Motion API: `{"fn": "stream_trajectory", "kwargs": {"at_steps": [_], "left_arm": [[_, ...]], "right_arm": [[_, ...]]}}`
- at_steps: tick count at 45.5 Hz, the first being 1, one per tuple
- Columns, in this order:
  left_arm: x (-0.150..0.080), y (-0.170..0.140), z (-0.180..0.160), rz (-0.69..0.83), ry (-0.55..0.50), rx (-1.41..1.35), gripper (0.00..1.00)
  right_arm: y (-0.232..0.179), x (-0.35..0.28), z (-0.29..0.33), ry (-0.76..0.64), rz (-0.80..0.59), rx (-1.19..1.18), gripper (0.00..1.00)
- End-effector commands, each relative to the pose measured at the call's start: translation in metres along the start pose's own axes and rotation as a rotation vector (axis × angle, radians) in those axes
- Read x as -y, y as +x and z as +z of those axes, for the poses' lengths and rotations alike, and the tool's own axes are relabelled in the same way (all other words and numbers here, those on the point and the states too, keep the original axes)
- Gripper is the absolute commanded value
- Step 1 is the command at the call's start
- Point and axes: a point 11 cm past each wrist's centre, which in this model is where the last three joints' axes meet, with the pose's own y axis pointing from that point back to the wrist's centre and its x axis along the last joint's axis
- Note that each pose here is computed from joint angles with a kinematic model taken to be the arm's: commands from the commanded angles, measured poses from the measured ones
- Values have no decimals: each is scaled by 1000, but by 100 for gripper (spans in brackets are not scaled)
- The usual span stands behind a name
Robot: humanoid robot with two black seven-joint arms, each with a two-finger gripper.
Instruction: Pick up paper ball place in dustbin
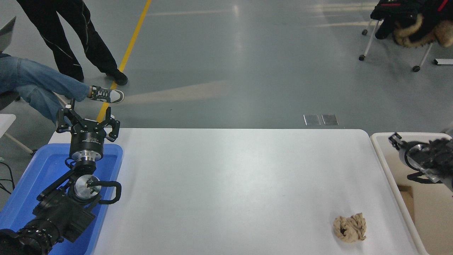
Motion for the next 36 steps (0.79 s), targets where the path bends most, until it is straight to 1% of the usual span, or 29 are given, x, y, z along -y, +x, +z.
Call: {"fn": "stream_trajectory", "kwargs": {"at_steps": [1,7,11,16,18,26,36], "left_arm": [[-1,1,0,1,2,1,99],[0,0,0,0,0,0,99],[0,1,1,2,0,1,99],[-1,2,1,5,-2,2,99],[-1,2,1,4,-2,1,99],[-1,3,1,9,-5,0,99],[-1,3,2,10,-7,-1,99]], "right_arm": [[-8,-70,-75,74,-127,-186,100],[-26,-103,-98,68,-199,-307,100],[-45,-139,-119,90,-289,-381,100],[-54,-190,-138,119,-364,-449,100],[-59,-223,-146,135,-408,-490,100],[-55,-295,-162,187,-508,-563,100],[-49,-359,-173,228,-610,-647,100]]}}
